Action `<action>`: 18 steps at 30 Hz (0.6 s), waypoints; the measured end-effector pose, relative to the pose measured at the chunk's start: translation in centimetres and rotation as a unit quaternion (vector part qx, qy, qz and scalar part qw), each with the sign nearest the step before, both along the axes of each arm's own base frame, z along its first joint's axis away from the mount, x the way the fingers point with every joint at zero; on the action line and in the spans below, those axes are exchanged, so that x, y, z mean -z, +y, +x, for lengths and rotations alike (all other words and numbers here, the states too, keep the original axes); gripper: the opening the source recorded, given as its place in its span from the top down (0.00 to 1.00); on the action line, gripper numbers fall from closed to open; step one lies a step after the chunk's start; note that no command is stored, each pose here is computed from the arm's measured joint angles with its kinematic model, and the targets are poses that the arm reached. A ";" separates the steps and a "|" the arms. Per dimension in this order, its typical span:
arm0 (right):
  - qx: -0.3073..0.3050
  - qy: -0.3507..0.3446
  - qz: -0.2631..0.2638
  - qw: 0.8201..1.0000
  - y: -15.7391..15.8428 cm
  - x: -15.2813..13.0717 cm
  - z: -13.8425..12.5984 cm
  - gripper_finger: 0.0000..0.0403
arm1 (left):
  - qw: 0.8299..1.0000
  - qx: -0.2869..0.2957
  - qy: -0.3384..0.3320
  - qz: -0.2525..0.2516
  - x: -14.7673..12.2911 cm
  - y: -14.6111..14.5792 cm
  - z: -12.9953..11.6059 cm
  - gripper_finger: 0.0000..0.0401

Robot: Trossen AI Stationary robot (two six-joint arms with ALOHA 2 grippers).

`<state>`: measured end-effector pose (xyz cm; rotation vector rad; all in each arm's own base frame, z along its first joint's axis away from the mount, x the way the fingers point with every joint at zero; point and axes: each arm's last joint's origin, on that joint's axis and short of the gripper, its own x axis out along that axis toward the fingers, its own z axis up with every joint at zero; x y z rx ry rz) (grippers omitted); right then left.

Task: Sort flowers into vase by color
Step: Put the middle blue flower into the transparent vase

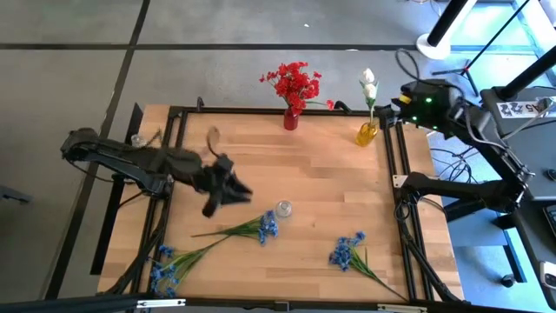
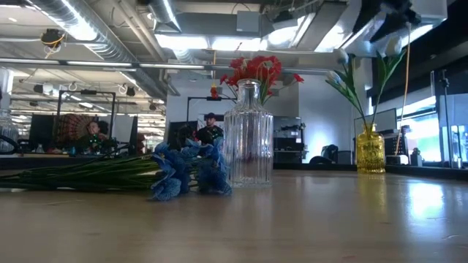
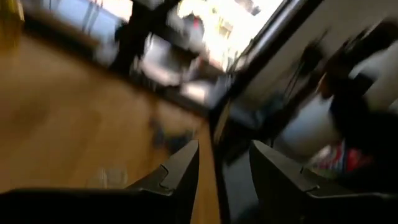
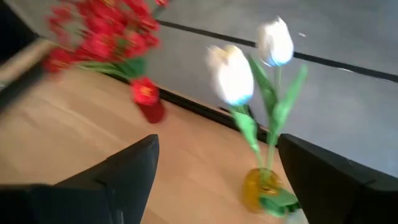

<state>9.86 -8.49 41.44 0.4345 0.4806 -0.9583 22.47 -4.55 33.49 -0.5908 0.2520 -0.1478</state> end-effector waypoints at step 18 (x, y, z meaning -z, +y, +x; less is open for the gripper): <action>-0.037 -0.051 0.015 0.998 1.6 -1.7 -1.6 0.21 | 0.905 0.026 0.410 0.105 14.8 -7.0 3.4 0.66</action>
